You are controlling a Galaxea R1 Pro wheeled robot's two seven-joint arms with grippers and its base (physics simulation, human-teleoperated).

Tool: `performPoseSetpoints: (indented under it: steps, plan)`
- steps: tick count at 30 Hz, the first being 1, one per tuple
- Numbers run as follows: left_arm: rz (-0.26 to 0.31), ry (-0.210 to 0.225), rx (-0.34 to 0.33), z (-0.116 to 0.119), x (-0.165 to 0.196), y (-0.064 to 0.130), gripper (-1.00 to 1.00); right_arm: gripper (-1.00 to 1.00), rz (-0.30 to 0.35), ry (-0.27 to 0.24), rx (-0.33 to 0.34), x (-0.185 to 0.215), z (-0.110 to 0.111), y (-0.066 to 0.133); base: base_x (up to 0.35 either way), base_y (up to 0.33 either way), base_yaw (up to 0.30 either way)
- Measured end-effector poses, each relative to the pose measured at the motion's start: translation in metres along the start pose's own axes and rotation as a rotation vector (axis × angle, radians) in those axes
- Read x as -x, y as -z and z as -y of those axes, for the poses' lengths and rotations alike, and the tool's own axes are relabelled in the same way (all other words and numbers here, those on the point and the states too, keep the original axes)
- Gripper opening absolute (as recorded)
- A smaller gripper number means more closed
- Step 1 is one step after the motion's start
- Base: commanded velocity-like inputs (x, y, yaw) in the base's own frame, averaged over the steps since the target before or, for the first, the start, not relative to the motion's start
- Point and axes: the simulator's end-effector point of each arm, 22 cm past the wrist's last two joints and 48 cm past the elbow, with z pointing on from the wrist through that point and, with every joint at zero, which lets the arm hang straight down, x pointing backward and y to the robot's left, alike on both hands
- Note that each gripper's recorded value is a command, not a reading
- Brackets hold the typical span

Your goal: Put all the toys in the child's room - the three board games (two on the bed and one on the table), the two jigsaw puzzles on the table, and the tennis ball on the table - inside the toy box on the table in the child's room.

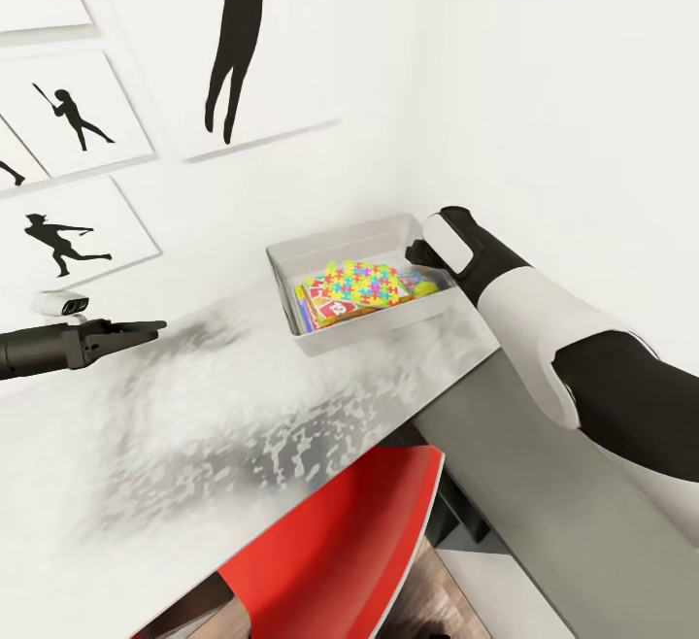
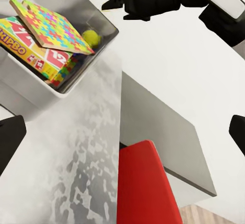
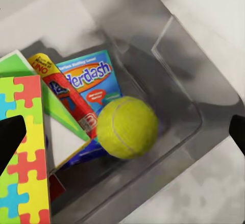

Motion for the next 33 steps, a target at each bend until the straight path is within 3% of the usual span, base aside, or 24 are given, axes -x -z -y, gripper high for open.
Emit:
performPoseSetpoints:
  steps: [10,15,19,21,24,28,33]
  plan:
    - [0.0,-0.001,0.002,0.0,0.0,0.001,1.0,1.0,0.005,-0.001,0.005,0.003,-0.003,0.003,0.0,0.0,0.0]
    - [0.004,-0.003,0.005,0.0,0.002,0.002,1.0,1.0,0.043,0.019,0.056,0.026,-0.019,0.024,0.0,0.0,0.0]
    - [0.012,-0.004,0.008,-0.001,0.003,0.004,1.0,1.0,0.093,0.066,0.162,0.058,-0.045,0.069,0.0,0.0,0.0]
    - [0.014,-0.005,0.009,-0.001,0.004,0.005,1.0,1.0,0.116,0.061,0.244,0.077,-0.054,0.101,-0.035,0.0,0.0]
    - [0.018,-0.005,0.01,-0.001,0.005,0.006,1.0,1.0,0.121,0.01,0.346,0.085,-0.055,0.123,-0.177,0.0,0.0]
    - [0.018,-0.006,0.01,-0.002,0.005,0.006,1.0,1.0,0.115,-0.08,0.445,0.074,-0.035,0.125,-0.286,0.0,0.0]
    - [0.019,-0.008,0.012,-0.001,0.005,0.007,1.0,1.0,0.087,-0.181,0.695,0.036,-0.017,0.15,-0.098,0.0,0.0]
